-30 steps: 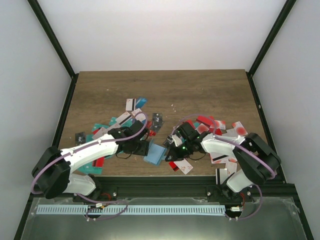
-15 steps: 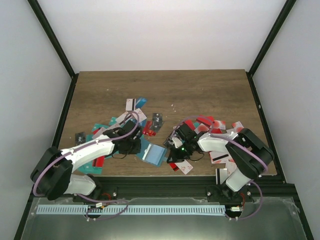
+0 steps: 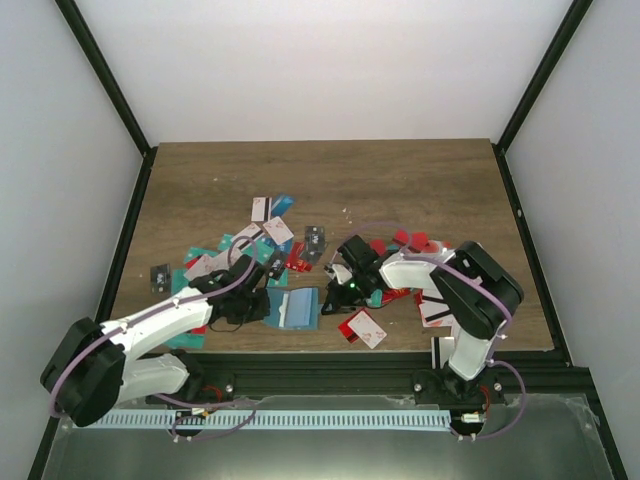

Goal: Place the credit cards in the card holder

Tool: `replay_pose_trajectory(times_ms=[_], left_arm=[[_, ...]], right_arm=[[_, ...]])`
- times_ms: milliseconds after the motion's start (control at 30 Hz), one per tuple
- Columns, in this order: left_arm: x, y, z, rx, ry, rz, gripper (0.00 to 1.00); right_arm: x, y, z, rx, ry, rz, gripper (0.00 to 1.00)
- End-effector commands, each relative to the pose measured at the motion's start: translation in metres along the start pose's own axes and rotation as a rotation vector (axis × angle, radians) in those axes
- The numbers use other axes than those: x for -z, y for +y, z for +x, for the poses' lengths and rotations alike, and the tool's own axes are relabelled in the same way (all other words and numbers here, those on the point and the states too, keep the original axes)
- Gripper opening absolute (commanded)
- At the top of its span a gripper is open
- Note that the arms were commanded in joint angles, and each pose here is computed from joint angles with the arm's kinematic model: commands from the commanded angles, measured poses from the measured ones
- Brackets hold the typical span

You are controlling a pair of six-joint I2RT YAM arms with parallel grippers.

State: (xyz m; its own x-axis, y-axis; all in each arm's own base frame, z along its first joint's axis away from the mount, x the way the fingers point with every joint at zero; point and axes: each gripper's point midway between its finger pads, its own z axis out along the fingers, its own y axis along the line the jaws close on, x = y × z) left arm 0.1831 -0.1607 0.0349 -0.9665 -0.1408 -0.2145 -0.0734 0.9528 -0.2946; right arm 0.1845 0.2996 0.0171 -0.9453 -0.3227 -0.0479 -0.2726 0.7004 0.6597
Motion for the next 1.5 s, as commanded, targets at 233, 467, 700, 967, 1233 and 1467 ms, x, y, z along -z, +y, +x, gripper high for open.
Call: replay_pose_trajectory(times_ms=[233,467,700,967,1233,1467], left_arm=[[-0.009,0.037,0.028,0.177,0.063,-0.114,0.16],[0.006,0.032,0.024,0.215,0.024,-0.067,0.37],[0.028,0.006,0.009,0.204,-0.026,0.057,0.56],[0.045,-0.017,-0.007,0.180,-0.040,0.102,0.62],[0.070,-0.042,-0.029,0.112,-0.078,0.126,0.69],[0.077,-0.083,-0.048,-0.030,-0.086,0.158,0.72]], right_arm=[[-0.018,-0.034,-0.005,-0.048,0.028,0.137,0.01],[-0.013,-0.032,-0.005,-0.045,0.030,0.150,0.10],[0.003,-0.019,-0.009,-0.020,0.007,0.149,0.23],[0.043,0.014,-0.025,0.038,-0.087,0.149,0.49],[0.085,-0.003,-0.019,-0.042,-0.192,0.307,0.85],[0.131,-0.048,-0.008,-0.198,-0.320,0.470,1.00]])
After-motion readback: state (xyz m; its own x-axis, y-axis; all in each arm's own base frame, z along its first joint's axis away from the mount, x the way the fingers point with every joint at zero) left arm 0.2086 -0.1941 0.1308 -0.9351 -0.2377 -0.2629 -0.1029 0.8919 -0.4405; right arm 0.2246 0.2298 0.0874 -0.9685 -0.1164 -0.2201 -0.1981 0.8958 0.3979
